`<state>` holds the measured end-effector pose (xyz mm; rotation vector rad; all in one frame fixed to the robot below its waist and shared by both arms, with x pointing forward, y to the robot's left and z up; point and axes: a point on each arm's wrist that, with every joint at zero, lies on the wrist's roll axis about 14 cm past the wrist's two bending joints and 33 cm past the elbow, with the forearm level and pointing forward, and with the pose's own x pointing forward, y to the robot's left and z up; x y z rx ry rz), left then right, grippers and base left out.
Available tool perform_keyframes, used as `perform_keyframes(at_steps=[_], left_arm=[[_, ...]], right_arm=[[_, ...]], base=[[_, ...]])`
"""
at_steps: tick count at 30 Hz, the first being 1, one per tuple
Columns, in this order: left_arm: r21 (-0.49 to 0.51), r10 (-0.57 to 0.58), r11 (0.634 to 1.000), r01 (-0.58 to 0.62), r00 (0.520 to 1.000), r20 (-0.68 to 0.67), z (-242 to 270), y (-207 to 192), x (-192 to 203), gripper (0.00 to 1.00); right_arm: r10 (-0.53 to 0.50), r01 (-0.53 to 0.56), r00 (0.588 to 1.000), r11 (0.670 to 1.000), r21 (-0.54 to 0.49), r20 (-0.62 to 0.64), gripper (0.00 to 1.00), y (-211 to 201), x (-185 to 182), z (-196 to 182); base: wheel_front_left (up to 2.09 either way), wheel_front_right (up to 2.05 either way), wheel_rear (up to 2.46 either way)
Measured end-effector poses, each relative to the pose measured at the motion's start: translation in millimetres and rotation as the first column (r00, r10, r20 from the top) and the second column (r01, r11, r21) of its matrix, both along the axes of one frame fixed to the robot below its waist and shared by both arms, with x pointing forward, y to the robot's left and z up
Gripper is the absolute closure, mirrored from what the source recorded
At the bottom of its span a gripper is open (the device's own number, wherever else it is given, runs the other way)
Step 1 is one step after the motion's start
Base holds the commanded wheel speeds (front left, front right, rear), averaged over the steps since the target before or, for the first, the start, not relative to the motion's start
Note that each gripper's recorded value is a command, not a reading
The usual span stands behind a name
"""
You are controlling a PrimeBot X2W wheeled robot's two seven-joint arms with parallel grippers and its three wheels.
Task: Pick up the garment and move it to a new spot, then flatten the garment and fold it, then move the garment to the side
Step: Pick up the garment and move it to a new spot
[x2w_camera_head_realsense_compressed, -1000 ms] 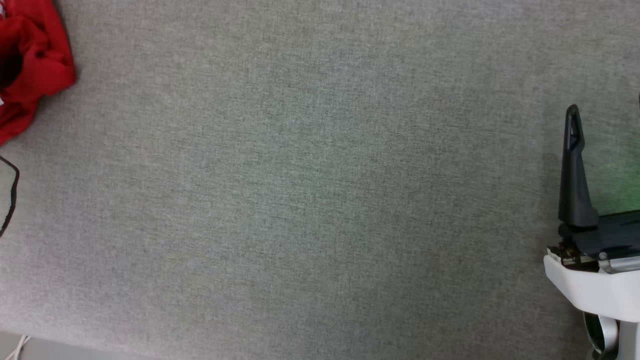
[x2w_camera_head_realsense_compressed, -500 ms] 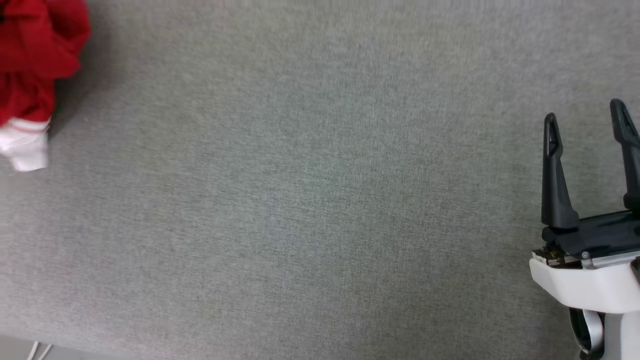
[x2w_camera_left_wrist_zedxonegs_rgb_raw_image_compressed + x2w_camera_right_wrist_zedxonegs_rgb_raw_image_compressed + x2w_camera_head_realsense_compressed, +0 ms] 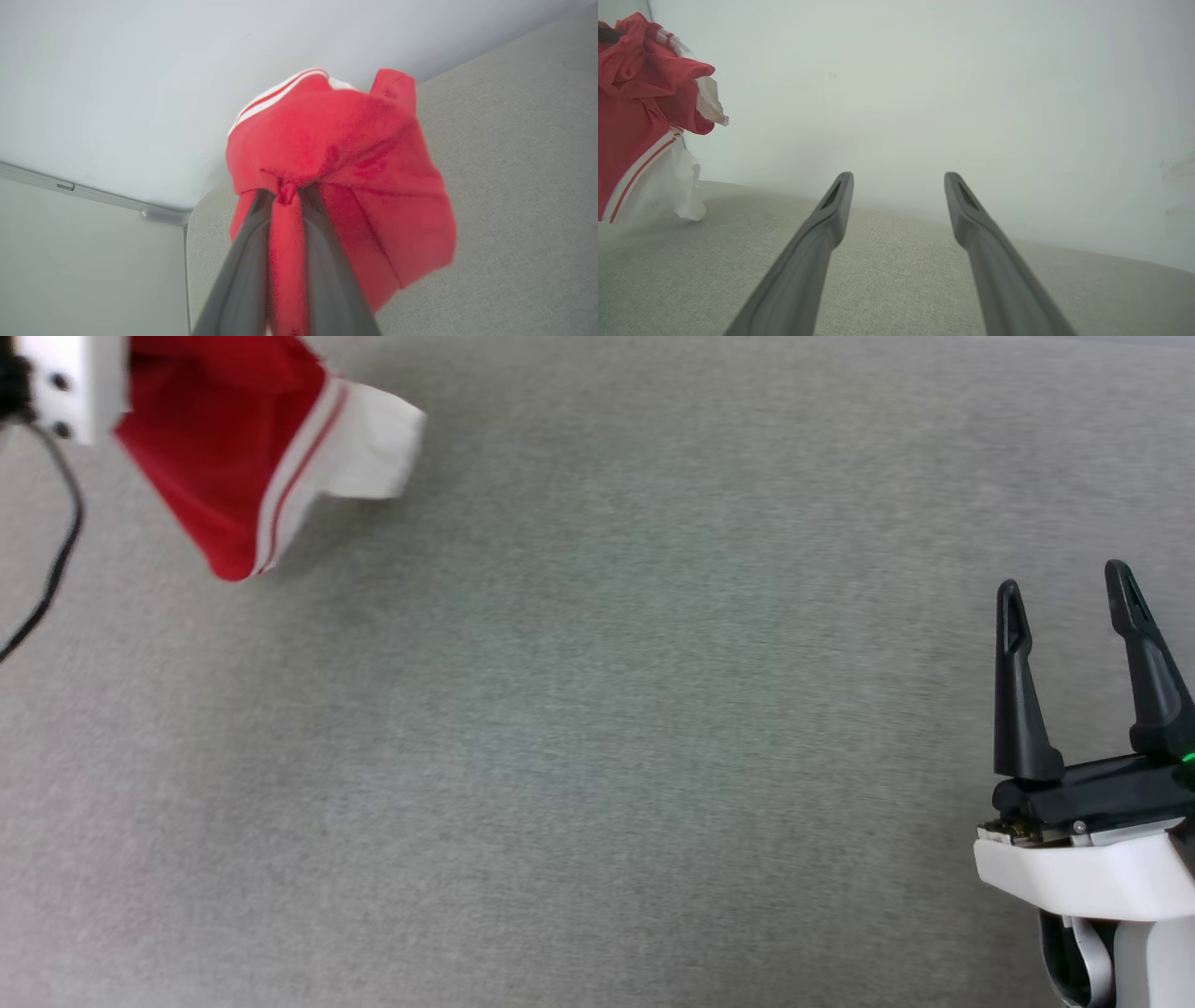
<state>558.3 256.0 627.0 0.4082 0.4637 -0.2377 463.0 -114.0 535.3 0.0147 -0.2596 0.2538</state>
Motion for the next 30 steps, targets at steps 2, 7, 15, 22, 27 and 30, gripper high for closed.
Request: perform_keyframes(at_steps=[2,7,15,22,27,30], left_arm=[[0.014,-0.070,0.997,0.069,0.997,0.022,8.2,-25.3,2.0,1.00],[0.021,-0.232,0.973,0.231,0.971,0.057,21.0,-88.0,5.6,1.00],[0.004,-0.475,0.879,0.476,0.878,0.064,14.6,-189.3,-2.5,1.00],[-0.090,-0.656,0.753,0.652,0.755,-0.014,-43.2,-266.6,-35.1,1.00],[-0.177,-0.742,0.670,0.721,0.662,-0.109,-103.4,-300.9,-72.6,1.00],[-0.243,-0.774,0.633,0.735,0.605,-0.186,-142.4,-312.8,-102.6,1.00]], right_arm=[[-0.019,0.019,1.000,1.000,0.007,0.005,0.00,-7.7,-3.6,4.2],[-0.080,0.080,0.997,0.997,0.010,0.012,0.00,-30.8,-14.3,12.5],[-0.191,0.191,0.982,0.982,0.007,0.011,0.00,-71.3,-38.6,21.3],[-0.291,0.291,0.957,0.957,-0.008,0.004,0.00,-105.4,-60.3,24.0],[-0.323,0.323,0.946,0.946,-0.022,-0.010,0.00,-115.6,-66.4,20.1],[-0.330,0.330,0.944,0.944,-0.027,-0.017,0.00,-118.2,-66.5,17.6]], base=[[0.00,0.00,0.00],[0.00,0.00,0.00],[0.00,0.00,0.00],[0.00,0.00,0.00],[0.00,0.00,0.00],[0.00,0.00,0.00]])
